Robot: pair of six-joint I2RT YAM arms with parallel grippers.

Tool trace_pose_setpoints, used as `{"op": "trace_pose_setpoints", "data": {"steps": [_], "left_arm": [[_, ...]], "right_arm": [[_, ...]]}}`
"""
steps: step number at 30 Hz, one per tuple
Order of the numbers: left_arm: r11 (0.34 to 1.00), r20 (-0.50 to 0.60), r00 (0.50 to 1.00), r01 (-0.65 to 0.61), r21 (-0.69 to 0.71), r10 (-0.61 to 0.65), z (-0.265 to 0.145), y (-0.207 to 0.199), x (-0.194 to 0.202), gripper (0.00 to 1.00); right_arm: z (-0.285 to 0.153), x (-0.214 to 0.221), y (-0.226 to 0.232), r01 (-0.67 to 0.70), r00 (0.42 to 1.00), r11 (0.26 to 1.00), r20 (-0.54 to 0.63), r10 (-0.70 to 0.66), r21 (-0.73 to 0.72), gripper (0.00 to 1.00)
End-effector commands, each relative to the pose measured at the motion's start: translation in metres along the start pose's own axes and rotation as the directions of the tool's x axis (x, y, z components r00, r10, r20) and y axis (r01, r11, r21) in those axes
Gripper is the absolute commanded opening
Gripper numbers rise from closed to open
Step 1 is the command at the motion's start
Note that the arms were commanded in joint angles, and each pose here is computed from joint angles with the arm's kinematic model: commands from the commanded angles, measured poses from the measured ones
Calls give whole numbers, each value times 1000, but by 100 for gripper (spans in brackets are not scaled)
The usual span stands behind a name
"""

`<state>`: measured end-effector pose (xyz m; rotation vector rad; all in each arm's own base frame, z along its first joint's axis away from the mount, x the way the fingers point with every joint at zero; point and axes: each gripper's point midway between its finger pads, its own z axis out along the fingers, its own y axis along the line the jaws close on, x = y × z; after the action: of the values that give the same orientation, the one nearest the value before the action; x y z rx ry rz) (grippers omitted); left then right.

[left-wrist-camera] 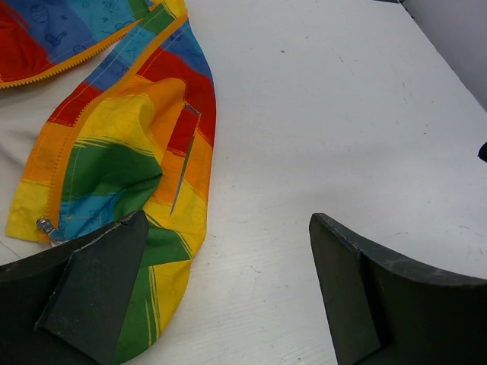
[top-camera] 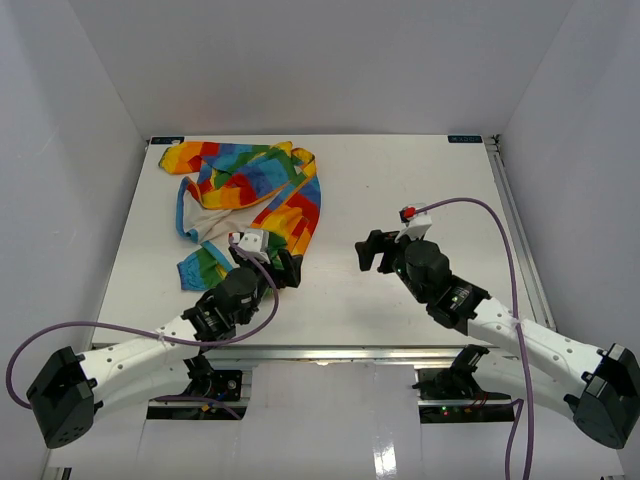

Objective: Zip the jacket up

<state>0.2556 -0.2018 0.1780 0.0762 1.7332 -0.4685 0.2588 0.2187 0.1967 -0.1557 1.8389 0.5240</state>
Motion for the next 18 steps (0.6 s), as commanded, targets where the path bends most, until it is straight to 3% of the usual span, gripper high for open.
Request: {"op": "trace_pose_setpoints", "data": {"steps": [1, 4, 6, 13, 18], "left_arm": [[1000, -6, 1000, -4, -8, 4, 2, 0, -1, 97], [997, -50, 999, -13, -78, 9, 9, 10, 10, 96], [986, -142, 990, -48, -157, 25, 18, 29, 31, 96], [942, -280, 957, -23, -334, -76, 46, 89, 65, 95], [929, -375, 923, -57, -365, -91, 58, 103, 92, 91]], "right_arm": [[1, -17, 5, -19, 998, 1000, 55, 19, -4, 90], [-1, -20, -1, -30, 997, 999, 77, 28, 23, 90], [-3, -22, -6, -41, 995, 998, 93, 37, 45, 90], [-15, -26, -16, -70, 984, 996, 165, 62, 46, 90], [-18, -30, -18, -82, 982, 995, 172, 71, 58, 90]]}}
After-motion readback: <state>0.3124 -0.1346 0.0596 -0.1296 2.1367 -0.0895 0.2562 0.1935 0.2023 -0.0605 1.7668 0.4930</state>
